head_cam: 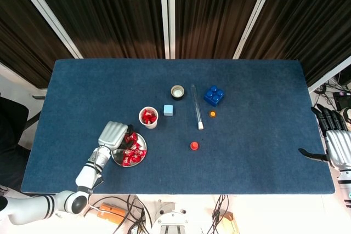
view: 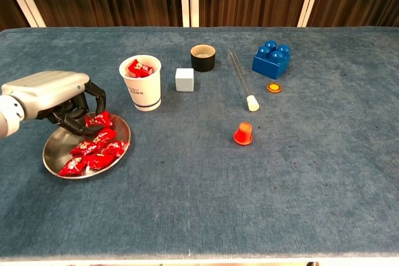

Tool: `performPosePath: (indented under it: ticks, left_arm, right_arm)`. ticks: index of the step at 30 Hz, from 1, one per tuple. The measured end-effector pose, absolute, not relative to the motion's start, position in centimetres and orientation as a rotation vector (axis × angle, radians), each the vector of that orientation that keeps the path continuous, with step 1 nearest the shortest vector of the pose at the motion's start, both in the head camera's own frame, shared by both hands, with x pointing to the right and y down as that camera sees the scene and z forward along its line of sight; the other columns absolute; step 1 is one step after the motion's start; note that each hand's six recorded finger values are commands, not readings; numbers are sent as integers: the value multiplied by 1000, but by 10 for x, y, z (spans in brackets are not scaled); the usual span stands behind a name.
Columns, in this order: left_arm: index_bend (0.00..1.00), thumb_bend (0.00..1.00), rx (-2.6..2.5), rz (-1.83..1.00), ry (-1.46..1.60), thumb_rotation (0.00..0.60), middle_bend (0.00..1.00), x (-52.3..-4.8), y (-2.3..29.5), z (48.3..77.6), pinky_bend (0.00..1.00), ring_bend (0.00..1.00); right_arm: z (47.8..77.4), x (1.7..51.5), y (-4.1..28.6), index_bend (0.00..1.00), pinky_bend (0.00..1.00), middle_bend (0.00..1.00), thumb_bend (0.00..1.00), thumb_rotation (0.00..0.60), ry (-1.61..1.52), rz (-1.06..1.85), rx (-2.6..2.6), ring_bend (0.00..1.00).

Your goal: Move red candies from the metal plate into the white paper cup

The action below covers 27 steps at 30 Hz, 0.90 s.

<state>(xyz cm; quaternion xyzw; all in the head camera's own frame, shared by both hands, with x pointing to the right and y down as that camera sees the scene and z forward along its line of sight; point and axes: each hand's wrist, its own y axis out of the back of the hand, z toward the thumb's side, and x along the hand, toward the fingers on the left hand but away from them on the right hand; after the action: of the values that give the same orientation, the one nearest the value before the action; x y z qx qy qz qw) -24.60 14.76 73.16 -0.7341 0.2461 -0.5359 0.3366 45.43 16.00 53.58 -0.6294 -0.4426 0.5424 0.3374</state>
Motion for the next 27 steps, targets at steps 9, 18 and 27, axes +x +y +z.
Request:
performPosePath:
  ticks: [9, 18, 27]
  left_arm:
    - [604, 372, -1933, -1279, 834, 600, 915, -247, 122, 683, 798, 864]
    - [604, 376, -1950, -1175, 854, 600, 915, -212, 80, 664, 798, 863]
    - [530, 305, -1945, -1251, 762, 600, 915, -197, 72, 683, 798, 857]
  right_arm:
    - [535, 455, 161, 0, 29, 0, 62, 600, -1158, 1407, -1640, 0]
    - [532, 463, 165, 0, 29, 0, 61, 600, -1176, 1418, -1623, 0]
    - [534, 471, 169, 0, 29, 0, 62, 600, -1190, 1437, -1619, 0]
